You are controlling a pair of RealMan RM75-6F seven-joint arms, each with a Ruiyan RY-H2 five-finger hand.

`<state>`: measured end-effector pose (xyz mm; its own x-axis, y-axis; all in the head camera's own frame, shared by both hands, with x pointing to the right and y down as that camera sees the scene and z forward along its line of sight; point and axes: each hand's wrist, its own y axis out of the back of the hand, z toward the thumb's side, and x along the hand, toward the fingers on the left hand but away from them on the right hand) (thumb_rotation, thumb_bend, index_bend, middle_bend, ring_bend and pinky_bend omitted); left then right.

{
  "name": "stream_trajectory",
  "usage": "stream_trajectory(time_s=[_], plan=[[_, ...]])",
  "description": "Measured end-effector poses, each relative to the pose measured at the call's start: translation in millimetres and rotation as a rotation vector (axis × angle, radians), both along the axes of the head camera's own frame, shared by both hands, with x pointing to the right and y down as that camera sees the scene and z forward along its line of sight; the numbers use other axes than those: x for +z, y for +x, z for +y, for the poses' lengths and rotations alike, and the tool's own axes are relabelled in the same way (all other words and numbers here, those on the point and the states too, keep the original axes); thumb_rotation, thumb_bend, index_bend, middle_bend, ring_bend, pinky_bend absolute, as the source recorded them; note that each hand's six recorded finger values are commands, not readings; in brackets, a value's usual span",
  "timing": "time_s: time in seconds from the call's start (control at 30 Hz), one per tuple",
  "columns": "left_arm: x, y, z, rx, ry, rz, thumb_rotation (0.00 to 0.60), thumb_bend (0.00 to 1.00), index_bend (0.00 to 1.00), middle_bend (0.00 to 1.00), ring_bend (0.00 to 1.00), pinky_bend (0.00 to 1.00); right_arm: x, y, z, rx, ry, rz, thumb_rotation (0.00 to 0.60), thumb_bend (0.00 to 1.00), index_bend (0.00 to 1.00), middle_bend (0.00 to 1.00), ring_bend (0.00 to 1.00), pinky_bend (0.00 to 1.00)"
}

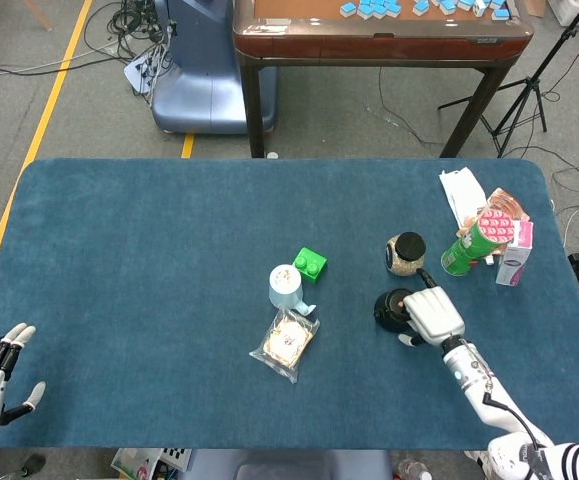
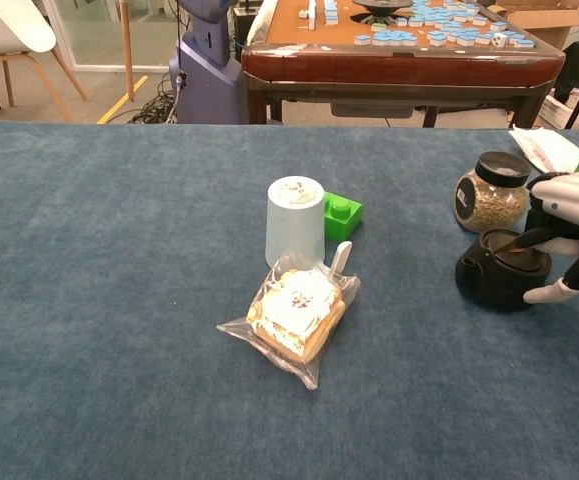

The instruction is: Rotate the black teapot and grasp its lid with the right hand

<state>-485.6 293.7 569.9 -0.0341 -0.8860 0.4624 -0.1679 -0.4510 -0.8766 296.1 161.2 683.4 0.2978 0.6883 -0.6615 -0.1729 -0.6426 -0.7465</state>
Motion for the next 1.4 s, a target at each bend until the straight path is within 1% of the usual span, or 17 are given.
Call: stream_trajectory(time_s=[0.1,0.13,0.17,0.2,0.23,0.27,0.3,0.43,0.67,0.73,0.8,0.87,0.93,1.07,1.23,1.3,1.4], plan=[[-0.4,0.2,0.0,0.001,-0.001,-0.002,0.6,0.29,0.11,0.08,0.1,0.01,-1.7,-1.5,-3.8,0.007,0.005,-0.014,0.59,0.0,0.99,0.98,0.84,0.06],[-0.5,0.2,0.1,0.0,-0.001,-0.002,0.6,0.29,0.11,0.08,0.1,0.01,-2.7,-2.4,-5.0,0.01,0.006,-0.021,0.56,0.0,0.99,0.98,0.84,0.06],[-0.5,0.3,0.1,0.0,-0.001,-0.002,0.6,0.29,0.11,0.08,0.1,0.01,-3.8,-3.4,-6.0,0.012,0.007,-0.028,0.513,0.0,0.99,0.98,0.84,0.06],[-0.6,0.4,0.1,0.0,-0.001,-0.002,0.6,0.29,0.11,0.08,0.1,0.01,-5.2,-4.4,-7.1,0.014,0.008,-0.035,0.484,0.0,1.0,0.98,0.84,0.06],[-0.7,0.5,0.1,0.001,-0.002,-0.002,0.6,0.29,0.11,0.08,0.1,0.01,-7.3,-5.8,-8.7,0.015,0.012,-0.043,0.437,0.0,1.0,0.98,0.84,0.06],[-0.8,0.6,0.0,0.001,-0.002,-0.002,0.6,0.29,0.11,0.08,0.1,0.01,-8.9,-6.8,-9.8,0.016,0.014,-0.049,0.409,0.0,1.0,0.98,0.84,0.06],[-0.9,0.7,-0.1,0.001,-0.001,-0.002,0.6,0.29,0.11,0.08,0.1,0.01,-10.7,-7.9,-11.2,0.017,0.018,-0.056,0.391,0.0,1.0,0.98,0.85,0.06],[-1.4,0.9,-0.4,0.001,-0.001,-0.002,0.6,0.29,0.11,0.08,0.1,0.01,-19.5,-11.6,-16.5,0.014,0.038,-0.078,0.363,0.0,1.0,0.99,0.85,0.06],[-1.8,1.7,-0.6,0.003,0.001,0.0,0.6,0.29,0.11,0.07,0.1,0.01,-33.2,-20.6,-18.9,-0.003,0.061,-0.112,0.352,0.01,1.0,1.0,0.87,0.1],[-1.8,1.7,-0.5,0.003,0.002,0.0,0.6,0.29,0.11,0.08,0.1,0.01,-36.2,-22.1,-18.9,-0.015,0.068,-0.111,0.341,0.05,1.0,1.0,0.87,0.1],[-1.9,1.5,-0.4,0.003,0.002,0.001,0.6,0.29,0.11,0.08,0.1,0.01,-39.9,-24.2,-18.4,-0.028,0.075,-0.107,0.327,0.12,1.0,1.0,0.87,0.1],[-2.0,1.3,-0.3,0.002,0.003,0.001,0.6,0.29,0.11,0.08,0.1,0.01,-43.3,-25.7,-18.1,-0.037,0.083,-0.103,0.313,0.21,1.0,1.0,0.87,0.1],[-2.4,1.2,-0.2,0.002,0.004,0.001,0.6,0.29,0.11,0.08,0.1,0.01,-46.6,-27.5,-17.6,-0.041,0.089,-0.105,0.308,0.26,1.0,1.0,0.87,0.11],[-2.9,1.1,-0.3,0.002,0.007,0.002,0.6,0.29,0.11,0.08,0.1,0.01,-50.7,-29.0,-16.9,-0.047,0.102,-0.105,0.306,0.34,1.0,1.0,0.87,0.12],[-3.3,0.5,-0.3,0.002,0.007,0.0,0.6,0.29,0.11,0.08,0.1,0.01,-52.1,-29.3,-16.8,-0.048,0.111,-0.1,0.307,0.38,1.0,1.0,0.87,0.12],[-3.2,0.6,-0.3,0.002,0.007,0.001,0.6,0.29,0.11,0.08,0.1,0.01,-52.3,-29.5,-17.0,-0.05,0.116,-0.096,0.307,0.42,1.0,1.0,0.87,0.13],[-3.1,0.8,-0.1,0.003,0.006,0.002,0.6,0.29,0.11,0.07,0.1,0.01,-52.5,-29.9,-17.0,-0.053,0.123,-0.092,0.327,0.48,1.0,1.0,0.87,0.14]])
